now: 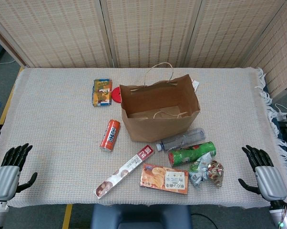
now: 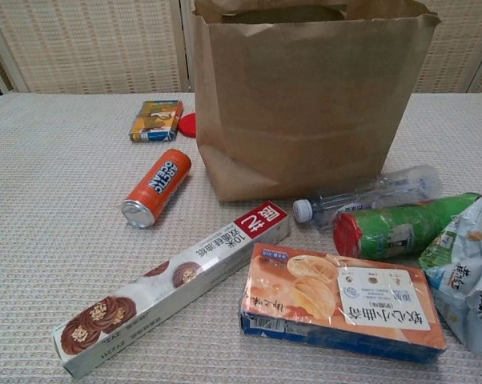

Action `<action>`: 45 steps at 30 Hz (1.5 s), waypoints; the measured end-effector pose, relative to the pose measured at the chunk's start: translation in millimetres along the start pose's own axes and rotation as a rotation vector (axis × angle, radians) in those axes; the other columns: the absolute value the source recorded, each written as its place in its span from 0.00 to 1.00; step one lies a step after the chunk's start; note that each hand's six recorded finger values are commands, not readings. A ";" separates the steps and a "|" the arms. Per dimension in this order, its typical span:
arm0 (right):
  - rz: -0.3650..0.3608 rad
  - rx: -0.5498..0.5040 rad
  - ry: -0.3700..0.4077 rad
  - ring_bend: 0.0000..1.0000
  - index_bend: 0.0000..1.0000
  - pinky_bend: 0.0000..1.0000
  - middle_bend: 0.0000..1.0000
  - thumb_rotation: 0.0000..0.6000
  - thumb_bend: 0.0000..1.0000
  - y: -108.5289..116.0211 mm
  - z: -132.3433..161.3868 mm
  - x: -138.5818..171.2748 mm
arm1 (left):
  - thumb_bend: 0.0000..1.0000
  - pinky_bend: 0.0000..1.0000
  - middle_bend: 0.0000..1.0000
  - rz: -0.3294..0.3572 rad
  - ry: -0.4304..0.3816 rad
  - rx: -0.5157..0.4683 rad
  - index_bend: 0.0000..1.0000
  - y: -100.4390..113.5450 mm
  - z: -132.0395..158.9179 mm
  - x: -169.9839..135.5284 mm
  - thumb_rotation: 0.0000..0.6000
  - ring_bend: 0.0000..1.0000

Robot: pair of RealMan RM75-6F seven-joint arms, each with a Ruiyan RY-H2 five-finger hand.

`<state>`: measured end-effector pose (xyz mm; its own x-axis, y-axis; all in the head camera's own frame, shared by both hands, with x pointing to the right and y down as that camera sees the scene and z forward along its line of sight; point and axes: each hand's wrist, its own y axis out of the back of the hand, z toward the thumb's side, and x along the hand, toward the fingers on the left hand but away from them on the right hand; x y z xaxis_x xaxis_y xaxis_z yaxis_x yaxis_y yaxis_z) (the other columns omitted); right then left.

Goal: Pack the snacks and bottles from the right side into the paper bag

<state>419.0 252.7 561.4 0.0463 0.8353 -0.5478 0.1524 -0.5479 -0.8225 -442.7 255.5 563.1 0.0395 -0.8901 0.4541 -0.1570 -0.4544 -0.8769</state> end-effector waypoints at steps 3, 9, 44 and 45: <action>0.005 0.003 -0.002 0.00 0.00 0.00 0.00 1.00 0.13 -0.2 -0.7 0.5 | 0.34 0.02 0.00 -0.001 -0.001 -0.001 0.00 -0.1 0.5 0.4 1.00 0.00; 0.013 0.001 0.003 0.00 0.00 0.00 0.00 1.00 0.13 -0.7 -0.5 2.3 | 0.34 0.02 0.00 -0.002 -0.004 0.003 0.00 -0.6 1.6 0.2 1.00 0.00; 0.176 0.116 0.061 0.48 0.55 0.61 0.45 1.00 0.28 -63.4 68.2 -34.4 | 0.34 0.02 0.00 -0.017 0.006 -0.007 0.00 -1.2 -0.4 -0.6 1.00 0.00; 0.164 0.116 0.061 0.54 0.62 0.67 0.50 1.00 0.32 -62.8 69.0 -35.2 | 0.34 0.02 0.00 -0.018 0.005 -0.007 0.00 -1.1 -0.2 -0.7 1.00 0.00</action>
<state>339.7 254.5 621.7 0.1215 0.7337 -0.6686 0.0237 -0.6755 -0.7370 -442.7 256.6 563.8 0.0374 -0.8817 0.4704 -0.1634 -0.4698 -0.8675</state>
